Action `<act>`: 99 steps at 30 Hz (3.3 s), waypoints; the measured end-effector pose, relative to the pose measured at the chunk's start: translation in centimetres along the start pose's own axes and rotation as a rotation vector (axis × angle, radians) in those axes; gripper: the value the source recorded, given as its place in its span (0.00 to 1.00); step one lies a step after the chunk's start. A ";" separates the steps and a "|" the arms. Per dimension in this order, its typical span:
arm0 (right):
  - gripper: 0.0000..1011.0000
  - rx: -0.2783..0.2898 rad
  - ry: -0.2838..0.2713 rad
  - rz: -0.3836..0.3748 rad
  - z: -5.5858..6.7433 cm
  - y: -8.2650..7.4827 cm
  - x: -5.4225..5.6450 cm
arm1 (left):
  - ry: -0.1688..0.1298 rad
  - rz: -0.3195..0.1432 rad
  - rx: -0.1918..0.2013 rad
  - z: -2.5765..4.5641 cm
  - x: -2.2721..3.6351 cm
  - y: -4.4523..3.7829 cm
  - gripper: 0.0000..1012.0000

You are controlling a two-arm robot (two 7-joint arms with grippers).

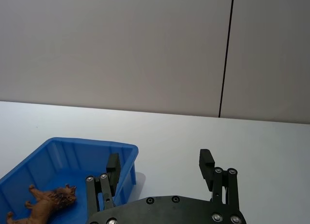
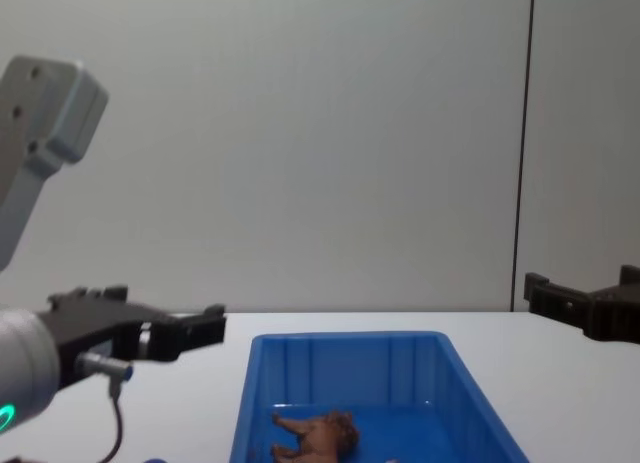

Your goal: Pick up the two dolls from the table and place them into the box.

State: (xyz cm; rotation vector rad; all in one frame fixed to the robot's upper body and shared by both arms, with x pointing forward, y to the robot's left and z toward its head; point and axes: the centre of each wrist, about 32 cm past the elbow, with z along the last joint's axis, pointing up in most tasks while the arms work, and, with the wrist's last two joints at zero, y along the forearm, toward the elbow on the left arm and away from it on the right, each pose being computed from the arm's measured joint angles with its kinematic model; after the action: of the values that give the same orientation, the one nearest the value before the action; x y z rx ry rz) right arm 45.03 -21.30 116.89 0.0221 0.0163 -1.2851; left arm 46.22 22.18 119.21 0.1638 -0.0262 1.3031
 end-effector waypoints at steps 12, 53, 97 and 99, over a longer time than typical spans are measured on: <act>0.99 0.000 -0.001 -0.001 0.0 0.0 0.0 | 0.046 0.030 0.104 -1.20 0.65 0.88 0.99; 0.99 0.000 -0.001 -0.001 0.0 0.0 0.0 | 0.099 -0.049 0.269 -4.15 0.79 1.41 0.85; 0.99 0.000 -0.001 -0.001 0.0 0.0 0.0 | 0.016 -0.162 0.035 -0.15 0.35 0.64 0.16; 0.99 0.000 -0.001 -0.001 0.0 0.0 0.0 | 0.013 -0.176 0.018 0.22 0.33 0.37 0.15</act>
State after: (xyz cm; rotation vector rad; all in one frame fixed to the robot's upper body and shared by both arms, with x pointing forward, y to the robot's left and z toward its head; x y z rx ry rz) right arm 44.99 -21.32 116.89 0.0215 0.0159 -1.2863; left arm 45.97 22.56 119.50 0.1688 0.0109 1.1287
